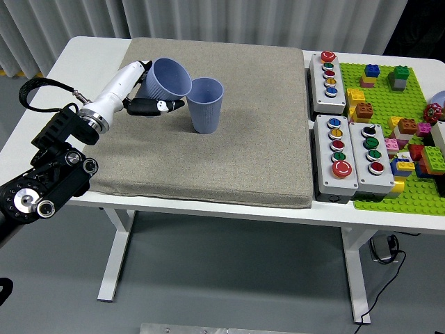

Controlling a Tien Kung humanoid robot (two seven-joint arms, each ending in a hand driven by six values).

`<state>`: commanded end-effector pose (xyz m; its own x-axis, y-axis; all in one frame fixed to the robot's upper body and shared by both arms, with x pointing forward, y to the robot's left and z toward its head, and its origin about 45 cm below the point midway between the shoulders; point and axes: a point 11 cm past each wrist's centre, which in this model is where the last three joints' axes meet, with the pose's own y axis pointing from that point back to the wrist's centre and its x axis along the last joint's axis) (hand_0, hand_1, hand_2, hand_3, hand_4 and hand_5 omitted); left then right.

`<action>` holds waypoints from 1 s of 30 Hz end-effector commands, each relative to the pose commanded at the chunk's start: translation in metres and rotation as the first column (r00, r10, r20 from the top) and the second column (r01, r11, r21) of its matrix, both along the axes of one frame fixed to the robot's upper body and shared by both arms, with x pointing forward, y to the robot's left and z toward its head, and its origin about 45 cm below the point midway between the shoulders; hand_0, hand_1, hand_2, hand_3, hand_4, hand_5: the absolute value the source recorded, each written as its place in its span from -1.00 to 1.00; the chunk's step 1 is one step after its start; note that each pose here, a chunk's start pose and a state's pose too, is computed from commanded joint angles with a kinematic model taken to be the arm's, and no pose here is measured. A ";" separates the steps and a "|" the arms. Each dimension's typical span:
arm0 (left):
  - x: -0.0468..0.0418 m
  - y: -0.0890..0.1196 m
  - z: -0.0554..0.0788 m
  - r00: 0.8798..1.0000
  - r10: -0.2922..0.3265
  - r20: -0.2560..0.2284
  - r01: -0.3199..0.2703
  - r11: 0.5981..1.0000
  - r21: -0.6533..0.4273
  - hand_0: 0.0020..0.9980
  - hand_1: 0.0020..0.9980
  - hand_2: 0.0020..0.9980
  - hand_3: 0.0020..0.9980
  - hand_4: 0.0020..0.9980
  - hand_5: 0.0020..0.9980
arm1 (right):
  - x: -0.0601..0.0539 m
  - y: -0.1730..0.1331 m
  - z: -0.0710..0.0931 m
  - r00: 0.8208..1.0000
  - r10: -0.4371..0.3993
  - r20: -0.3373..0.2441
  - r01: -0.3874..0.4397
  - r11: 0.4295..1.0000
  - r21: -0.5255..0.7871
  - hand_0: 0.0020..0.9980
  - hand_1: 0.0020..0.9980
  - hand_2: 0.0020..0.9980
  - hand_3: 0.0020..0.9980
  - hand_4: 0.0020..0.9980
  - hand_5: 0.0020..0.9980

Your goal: Pick cup pour cup place

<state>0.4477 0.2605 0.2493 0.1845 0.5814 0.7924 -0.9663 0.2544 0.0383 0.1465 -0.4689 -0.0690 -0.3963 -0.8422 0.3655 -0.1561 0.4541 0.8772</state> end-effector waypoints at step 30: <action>0.0189 -0.002 0.012 1.000 0.004 0.029 -0.007 0.995 0.099 0.10 -0.10 -0.06 -0.05 0.72 -0.47 | 0.006 -0.001 0.003 1.000 0.000 0.011 0.000 1.000 -0.002 0.40 0.27 0.19 0.19 -1.00 -0.51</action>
